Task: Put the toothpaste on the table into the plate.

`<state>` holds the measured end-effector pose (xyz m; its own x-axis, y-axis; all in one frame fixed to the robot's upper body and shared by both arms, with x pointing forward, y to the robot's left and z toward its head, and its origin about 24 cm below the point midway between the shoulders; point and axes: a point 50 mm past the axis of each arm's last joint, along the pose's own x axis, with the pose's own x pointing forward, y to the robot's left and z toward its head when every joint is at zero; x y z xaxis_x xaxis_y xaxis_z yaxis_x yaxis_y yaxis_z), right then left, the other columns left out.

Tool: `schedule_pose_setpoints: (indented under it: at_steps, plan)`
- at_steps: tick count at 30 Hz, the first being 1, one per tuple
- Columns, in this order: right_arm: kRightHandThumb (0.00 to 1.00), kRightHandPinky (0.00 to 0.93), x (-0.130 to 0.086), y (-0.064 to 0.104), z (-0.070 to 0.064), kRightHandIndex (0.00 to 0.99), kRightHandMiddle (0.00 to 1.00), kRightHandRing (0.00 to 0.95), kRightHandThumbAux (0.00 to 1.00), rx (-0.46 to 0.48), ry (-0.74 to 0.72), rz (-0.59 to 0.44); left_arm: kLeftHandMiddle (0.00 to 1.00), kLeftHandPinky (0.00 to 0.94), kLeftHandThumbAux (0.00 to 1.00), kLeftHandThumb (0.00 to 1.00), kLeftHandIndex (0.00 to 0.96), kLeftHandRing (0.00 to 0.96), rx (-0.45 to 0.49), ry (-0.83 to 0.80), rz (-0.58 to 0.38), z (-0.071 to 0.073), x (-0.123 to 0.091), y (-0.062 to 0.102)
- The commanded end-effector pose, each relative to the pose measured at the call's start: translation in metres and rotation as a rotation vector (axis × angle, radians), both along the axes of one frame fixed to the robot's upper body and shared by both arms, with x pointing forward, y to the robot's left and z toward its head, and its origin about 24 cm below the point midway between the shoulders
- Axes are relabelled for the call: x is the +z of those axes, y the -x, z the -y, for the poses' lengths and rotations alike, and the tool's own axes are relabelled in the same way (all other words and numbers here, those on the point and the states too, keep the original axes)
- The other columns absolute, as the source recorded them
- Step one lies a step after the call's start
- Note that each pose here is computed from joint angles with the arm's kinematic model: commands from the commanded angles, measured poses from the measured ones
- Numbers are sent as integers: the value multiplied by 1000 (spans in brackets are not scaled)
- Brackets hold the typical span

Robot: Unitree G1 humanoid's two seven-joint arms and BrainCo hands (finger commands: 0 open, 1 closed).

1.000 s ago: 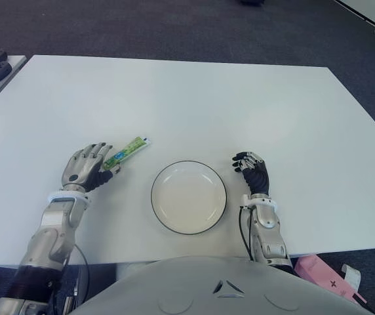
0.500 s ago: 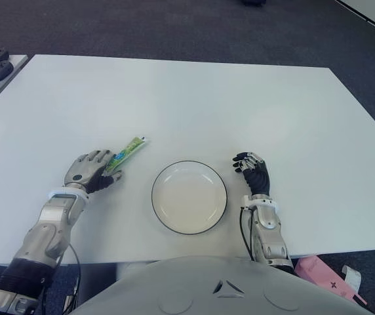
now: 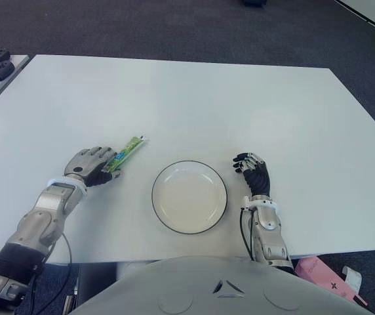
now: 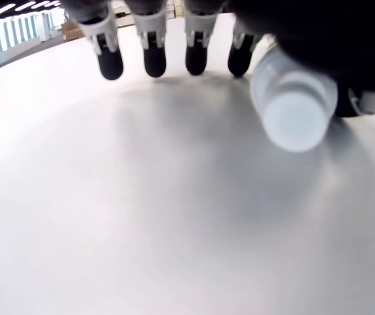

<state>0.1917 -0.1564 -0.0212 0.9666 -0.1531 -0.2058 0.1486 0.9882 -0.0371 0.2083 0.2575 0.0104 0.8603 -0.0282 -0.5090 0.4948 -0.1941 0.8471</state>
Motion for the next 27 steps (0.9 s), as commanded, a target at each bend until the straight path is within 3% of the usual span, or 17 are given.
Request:
schedule_pose_setpoints:
  at_steps: [1, 14, 27]
  plan:
    - [707, 501, -28, 24, 3, 427, 491, 500, 729, -16, -18, -176, 0, 0, 120, 431, 0, 0, -7, -18, -162, 0, -20, 12]
    - [706, 502, -27, 26, 4, 427, 493, 503, 730, -29, -7, -181, 0, 0, 132, 430, 0, 0, -68, -69, -265, 5, -29, 11]
    - [706, 508, -26, 26, 3, 427, 495, 504, 729, -28, -5, -183, 0, 11, 166, 437, 0, 0, -66, -65, -252, 13, -37, 15]
